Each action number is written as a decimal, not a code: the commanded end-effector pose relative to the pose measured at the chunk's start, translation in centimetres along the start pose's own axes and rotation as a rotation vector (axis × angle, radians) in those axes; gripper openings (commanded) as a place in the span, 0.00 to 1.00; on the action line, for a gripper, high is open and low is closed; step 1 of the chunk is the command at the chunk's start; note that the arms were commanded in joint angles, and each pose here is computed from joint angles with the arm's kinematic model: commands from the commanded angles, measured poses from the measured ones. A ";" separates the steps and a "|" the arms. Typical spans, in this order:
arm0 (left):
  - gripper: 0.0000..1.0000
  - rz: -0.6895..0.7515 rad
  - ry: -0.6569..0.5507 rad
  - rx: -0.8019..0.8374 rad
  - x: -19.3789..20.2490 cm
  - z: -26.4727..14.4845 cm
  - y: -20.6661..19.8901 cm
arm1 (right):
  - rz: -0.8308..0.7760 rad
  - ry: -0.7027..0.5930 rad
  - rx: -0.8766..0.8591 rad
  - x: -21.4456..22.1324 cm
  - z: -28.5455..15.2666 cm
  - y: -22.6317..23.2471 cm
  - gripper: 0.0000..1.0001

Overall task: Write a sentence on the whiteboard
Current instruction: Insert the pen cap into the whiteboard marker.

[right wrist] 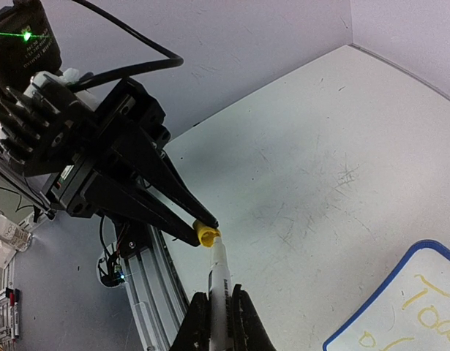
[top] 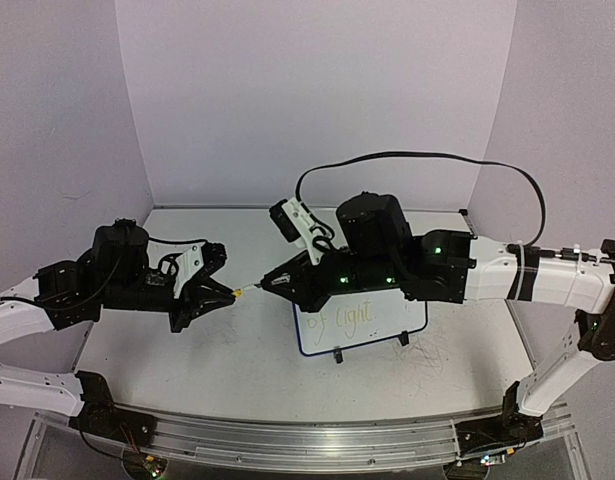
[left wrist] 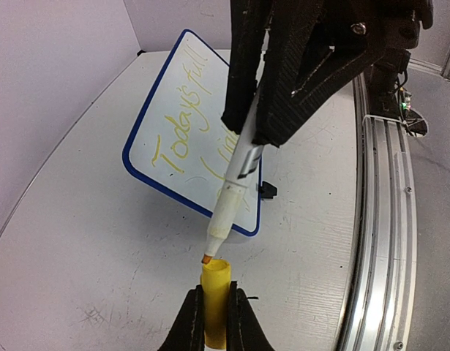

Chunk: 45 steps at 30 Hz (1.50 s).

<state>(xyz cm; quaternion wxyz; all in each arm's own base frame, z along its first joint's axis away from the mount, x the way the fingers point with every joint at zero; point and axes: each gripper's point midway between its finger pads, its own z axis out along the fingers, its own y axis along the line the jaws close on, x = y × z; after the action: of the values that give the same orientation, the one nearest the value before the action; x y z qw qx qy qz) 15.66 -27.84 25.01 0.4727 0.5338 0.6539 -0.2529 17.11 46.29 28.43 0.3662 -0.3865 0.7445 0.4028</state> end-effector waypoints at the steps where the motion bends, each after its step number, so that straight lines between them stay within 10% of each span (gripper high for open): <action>1: 0.00 0.022 -0.048 -0.026 -1.4 -0.2 0.5 | -0.023 -0.024 -0.060 -0.5 -0.6 1.9 0.00; 22: 0.00 0.029 -0.064 0.004 -1.7 -0.4 0.0 | -0.051 -0.010 -0.071 -0.1 0.6 3.0 0.00; 45: 0.00 0.030 -0.166 0.161 -6.8 -0.8 -2.3 | -0.090 0.291 -0.388 6.1 4.0 5.9 0.00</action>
<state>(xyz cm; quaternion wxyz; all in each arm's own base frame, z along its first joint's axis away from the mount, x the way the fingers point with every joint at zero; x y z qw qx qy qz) 11.97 -28.67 22.04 0.3586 0.5878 0.6604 -0.2995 13.72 48.46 23.98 0.2426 -0.4945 0.7249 0.4136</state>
